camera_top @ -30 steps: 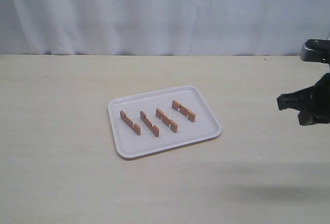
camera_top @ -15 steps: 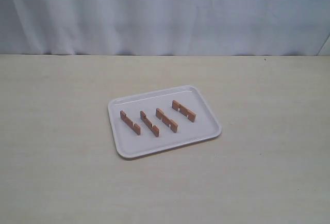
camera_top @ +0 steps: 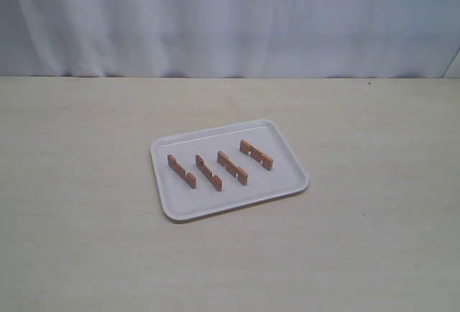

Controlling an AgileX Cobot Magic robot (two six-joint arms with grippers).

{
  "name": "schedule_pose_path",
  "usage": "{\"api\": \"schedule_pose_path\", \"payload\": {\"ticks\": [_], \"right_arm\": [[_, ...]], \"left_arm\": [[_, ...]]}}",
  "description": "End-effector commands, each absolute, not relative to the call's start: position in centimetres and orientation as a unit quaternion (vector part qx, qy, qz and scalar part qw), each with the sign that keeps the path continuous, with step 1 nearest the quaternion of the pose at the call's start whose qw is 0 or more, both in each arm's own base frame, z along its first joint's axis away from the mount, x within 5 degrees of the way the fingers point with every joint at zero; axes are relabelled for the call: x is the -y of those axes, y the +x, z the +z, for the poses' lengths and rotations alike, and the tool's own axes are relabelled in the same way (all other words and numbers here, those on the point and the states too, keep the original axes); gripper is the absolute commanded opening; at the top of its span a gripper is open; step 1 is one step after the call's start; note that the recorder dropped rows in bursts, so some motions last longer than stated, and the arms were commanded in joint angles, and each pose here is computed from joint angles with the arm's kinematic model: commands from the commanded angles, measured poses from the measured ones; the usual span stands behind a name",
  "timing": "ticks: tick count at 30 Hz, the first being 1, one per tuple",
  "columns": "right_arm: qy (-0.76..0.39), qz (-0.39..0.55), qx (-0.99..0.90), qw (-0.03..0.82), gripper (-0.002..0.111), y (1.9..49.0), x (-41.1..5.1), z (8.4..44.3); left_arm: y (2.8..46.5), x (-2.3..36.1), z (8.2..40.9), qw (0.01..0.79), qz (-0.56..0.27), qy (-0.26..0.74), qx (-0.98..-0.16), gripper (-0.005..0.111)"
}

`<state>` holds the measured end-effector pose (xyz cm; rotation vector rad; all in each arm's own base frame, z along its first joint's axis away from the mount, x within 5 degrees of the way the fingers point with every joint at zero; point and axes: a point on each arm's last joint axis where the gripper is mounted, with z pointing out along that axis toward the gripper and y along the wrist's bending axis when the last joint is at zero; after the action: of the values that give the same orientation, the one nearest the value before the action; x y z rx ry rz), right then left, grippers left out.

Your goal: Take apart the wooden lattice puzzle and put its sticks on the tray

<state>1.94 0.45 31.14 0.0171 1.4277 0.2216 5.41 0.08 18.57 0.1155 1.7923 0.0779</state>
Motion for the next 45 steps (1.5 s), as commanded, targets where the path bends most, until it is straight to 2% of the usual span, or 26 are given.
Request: {"api": "schedule_pose_path", "payload": {"ticks": [1, 6, 11, 18, 21, 29, 33, 45], "right_arm": [[0.010, 0.109, -0.645, 0.756, 0.004, 1.7, -0.5, 31.5], [0.009, 0.107, -0.657, 0.746, 0.004, 2.0, -0.5, 30.9], [0.021, 0.123, -0.661, 0.740, 0.004, 3.2, -0.6, 28.7], [0.034, 0.111, -0.698, 0.707, 0.004, 5.5, -0.6, 21.3], [0.031, 0.107, -0.723, 0.682, 0.004, 5.6, -0.7, 20.1], [0.002, 0.072, -0.750, 0.658, 0.004, 5.5, -0.6, 19.4], [-0.003, 0.063, -0.786, 0.615, 0.004, 5.4, -0.6, 18.4], [-0.017, 0.041, -0.783, 0.621, 0.004, 5.4, -0.4, 18.5]], "left_arm": [[5.4, 0.0, 18.6, 0.627, 0.028, 0.050, -0.777, 0.000], [5.4, 0.0, 18.6, 0.627, 0.028, 0.050, -0.777, 0.000], [5.4, 0.0, 18.6, 0.627, 0.028, 0.050, -0.777, 0.000], [5.4, 0.0, 18.6, 0.627, 0.028, 0.050, -0.777, 0.000], [5.4, 0.0, 18.6, 0.627, 0.028, 0.050, -0.777, 0.000], [5.4, 0.0, 18.6, 0.627, 0.028, 0.050, -0.777, 0.000], [5.4, 0.0, 18.6, 0.627, 0.028, 0.050, -0.777, 0.000], [5.4, 0.0, 18.6, 0.627, 0.028, 0.050, -0.777, 0.000]]}}
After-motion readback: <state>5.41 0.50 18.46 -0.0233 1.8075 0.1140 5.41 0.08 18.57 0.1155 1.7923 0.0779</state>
